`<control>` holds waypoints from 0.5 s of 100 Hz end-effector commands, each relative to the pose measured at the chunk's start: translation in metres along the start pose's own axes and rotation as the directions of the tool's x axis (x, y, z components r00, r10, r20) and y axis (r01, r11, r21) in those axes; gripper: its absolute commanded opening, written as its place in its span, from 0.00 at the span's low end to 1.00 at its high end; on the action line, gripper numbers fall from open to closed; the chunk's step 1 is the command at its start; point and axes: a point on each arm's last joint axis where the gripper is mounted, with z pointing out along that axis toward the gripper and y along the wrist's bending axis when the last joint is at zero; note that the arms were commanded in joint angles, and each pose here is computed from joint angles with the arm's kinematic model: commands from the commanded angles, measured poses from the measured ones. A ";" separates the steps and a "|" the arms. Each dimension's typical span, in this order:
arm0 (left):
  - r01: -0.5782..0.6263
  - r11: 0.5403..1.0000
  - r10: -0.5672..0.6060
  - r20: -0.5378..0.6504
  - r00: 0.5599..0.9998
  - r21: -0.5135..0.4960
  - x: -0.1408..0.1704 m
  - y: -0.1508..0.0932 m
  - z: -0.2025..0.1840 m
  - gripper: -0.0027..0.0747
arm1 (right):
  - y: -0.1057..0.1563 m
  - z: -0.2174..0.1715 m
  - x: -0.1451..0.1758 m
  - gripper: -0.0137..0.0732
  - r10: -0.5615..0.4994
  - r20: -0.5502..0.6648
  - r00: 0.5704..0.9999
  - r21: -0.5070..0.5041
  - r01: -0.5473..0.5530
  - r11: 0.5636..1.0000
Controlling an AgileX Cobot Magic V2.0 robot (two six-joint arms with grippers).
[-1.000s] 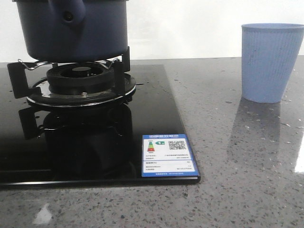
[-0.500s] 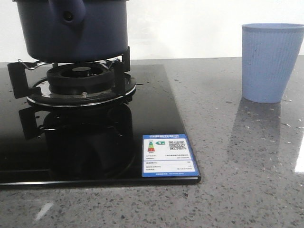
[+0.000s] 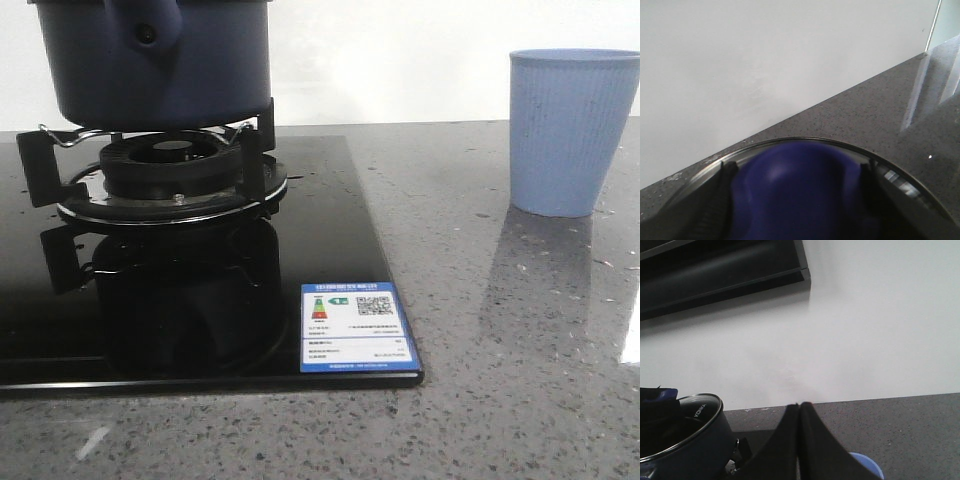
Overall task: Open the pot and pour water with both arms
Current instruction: 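Lower the glass lid back onto the pot with the left gripper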
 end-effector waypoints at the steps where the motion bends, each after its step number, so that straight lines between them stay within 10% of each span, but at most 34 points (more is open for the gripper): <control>1: 0.017 0.999 -0.021 0.103 0.994 0.037 -0.028 -0.007 -0.013 0.74 | 0.004 -0.002 -0.009 0.08 -0.015 0.035 0.999 -0.030 0.016 0.999; 30: -0.018 1.000 0.020 0.259 0.966 -0.011 -0.070 -0.016 -0.071 0.71 | 0.006 -0.003 -0.010 0.08 -0.015 0.043 0.999 -0.060 0.017 0.998; 50: -0.039 0.993 0.077 0.356 0.931 -0.111 -0.077 -0.035 -0.144 0.22 | 0.027 -0.019 0.005 0.08 -0.283 0.142 0.949 -0.318 0.314 0.894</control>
